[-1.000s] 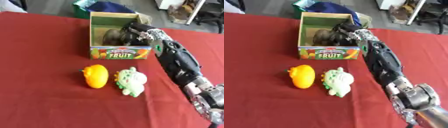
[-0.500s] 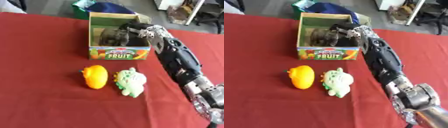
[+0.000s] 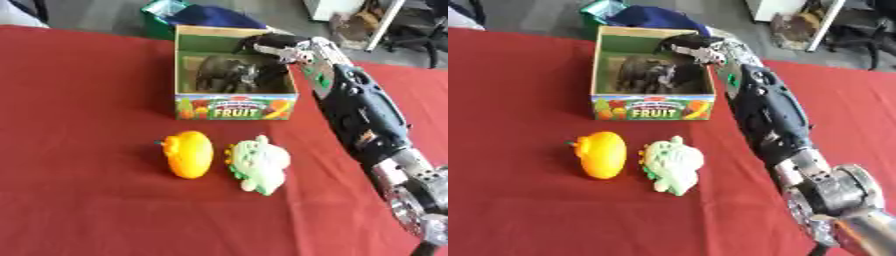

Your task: Pick up objects on the table and place them in the box.

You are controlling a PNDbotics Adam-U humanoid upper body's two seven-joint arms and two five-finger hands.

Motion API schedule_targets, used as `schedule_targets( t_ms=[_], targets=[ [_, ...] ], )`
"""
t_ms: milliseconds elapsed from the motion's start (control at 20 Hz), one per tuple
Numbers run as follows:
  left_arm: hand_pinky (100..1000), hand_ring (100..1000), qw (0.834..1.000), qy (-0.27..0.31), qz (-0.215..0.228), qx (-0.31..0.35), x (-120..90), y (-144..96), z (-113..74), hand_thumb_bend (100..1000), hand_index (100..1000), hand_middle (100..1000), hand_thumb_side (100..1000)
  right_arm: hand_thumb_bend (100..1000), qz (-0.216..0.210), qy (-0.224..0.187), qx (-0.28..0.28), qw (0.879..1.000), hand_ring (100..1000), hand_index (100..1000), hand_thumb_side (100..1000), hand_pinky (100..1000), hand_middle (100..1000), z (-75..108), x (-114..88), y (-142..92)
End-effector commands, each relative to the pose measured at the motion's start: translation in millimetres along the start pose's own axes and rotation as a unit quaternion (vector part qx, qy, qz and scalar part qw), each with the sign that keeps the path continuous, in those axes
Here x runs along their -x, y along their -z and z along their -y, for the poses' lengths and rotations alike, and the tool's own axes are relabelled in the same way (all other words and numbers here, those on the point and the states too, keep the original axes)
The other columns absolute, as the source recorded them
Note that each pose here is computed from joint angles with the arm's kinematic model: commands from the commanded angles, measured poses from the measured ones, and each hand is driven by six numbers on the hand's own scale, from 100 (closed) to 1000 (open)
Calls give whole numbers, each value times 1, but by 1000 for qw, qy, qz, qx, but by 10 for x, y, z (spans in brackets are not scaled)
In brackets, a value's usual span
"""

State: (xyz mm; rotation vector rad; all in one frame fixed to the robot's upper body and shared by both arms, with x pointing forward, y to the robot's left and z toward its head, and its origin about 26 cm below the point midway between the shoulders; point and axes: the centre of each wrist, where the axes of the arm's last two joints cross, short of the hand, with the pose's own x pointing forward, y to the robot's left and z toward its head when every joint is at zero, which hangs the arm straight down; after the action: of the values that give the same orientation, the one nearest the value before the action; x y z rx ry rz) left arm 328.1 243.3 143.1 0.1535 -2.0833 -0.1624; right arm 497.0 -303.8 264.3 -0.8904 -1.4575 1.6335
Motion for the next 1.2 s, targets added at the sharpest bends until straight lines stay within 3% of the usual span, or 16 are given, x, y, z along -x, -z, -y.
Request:
schedule_targets(
  t_ms=[50, 100, 350, 500, 850, 1200],
  targets=[
    [631, 593, 1000, 5, 10, -2, -43, 9, -40, 222, 631, 539, 568, 124, 19, -20, 38, 999, 965, 991, 596, 946, 985, 316, 71, -206],
    [631, 593, 1000, 5, 9, -3, -35, 3, -45, 222, 631, 539, 568, 121, 31, -23, 49, 998, 959, 989, 531, 939, 979, 375, 64, -257],
    [631, 593, 1000, 7, 4, -7, -5, -25, -62, 223, 631, 539, 569, 108, 104, -37, 112, 988, 926, 983, 386, 905, 955, 618, -44, -574],
    [631, 593, 1000, 7, 0, -9, 11, -41, -67, 223, 631, 539, 568, 109, 150, -46, 122, 980, 916, 984, 371, 893, 954, 652, -193, -727],
    [632, 593, 1000, 8, -8, -11, 51, -80, -79, 222, 631, 538, 569, 100, 251, -36, 85, 964, 907, 983, 435, 873, 950, 428, -538, -930],
    [632, 593, 1000, 7, -12, -10, 68, -97, -78, 221, 631, 538, 570, 100, 303, -22, 24, 952, 902, 983, 572, 862, 947, 144, -783, -947]
  ],
)
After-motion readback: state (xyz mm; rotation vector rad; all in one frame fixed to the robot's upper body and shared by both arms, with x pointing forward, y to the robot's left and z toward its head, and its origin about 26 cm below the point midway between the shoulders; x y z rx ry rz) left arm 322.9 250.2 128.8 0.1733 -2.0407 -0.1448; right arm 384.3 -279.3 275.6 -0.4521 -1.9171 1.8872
